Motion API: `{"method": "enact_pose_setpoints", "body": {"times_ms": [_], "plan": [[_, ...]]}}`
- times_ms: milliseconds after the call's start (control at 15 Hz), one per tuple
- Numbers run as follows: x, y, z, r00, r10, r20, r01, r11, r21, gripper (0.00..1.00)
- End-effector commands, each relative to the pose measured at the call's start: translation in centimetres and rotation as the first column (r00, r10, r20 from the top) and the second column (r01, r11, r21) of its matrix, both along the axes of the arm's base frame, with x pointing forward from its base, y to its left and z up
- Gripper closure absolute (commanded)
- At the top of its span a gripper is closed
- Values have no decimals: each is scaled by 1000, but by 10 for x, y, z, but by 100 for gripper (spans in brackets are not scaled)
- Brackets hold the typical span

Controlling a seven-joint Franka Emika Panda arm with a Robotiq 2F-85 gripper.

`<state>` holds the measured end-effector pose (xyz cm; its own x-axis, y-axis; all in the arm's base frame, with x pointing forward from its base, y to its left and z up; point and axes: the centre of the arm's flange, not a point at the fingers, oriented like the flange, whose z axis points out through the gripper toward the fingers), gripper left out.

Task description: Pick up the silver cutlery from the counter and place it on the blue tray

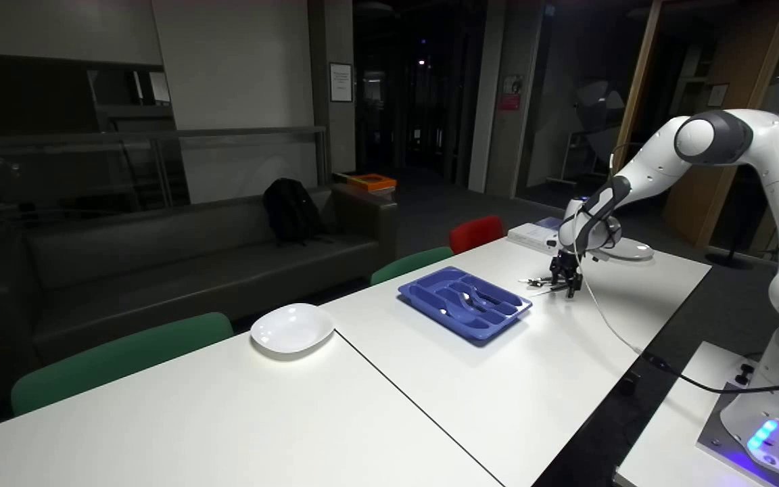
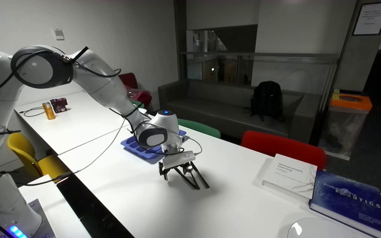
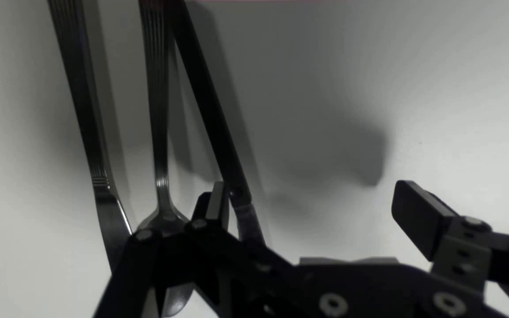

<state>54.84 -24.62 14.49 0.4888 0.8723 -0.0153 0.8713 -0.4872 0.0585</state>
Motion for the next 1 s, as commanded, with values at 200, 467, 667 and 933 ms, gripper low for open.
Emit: {"method": "enact_pose_setpoints", "body": {"times_ms": [200,467,667,933], "plan": [[4,-22,-11,1000,14,-1,-14,1000,23,0],[10,-25,-11,1000,20,0,-20,1000,20,0],[15,-26,-9,1000,17,4,-17,1000,17,0],[18,-27,-7,1000,13,6,-13,1000,15,0]]}}
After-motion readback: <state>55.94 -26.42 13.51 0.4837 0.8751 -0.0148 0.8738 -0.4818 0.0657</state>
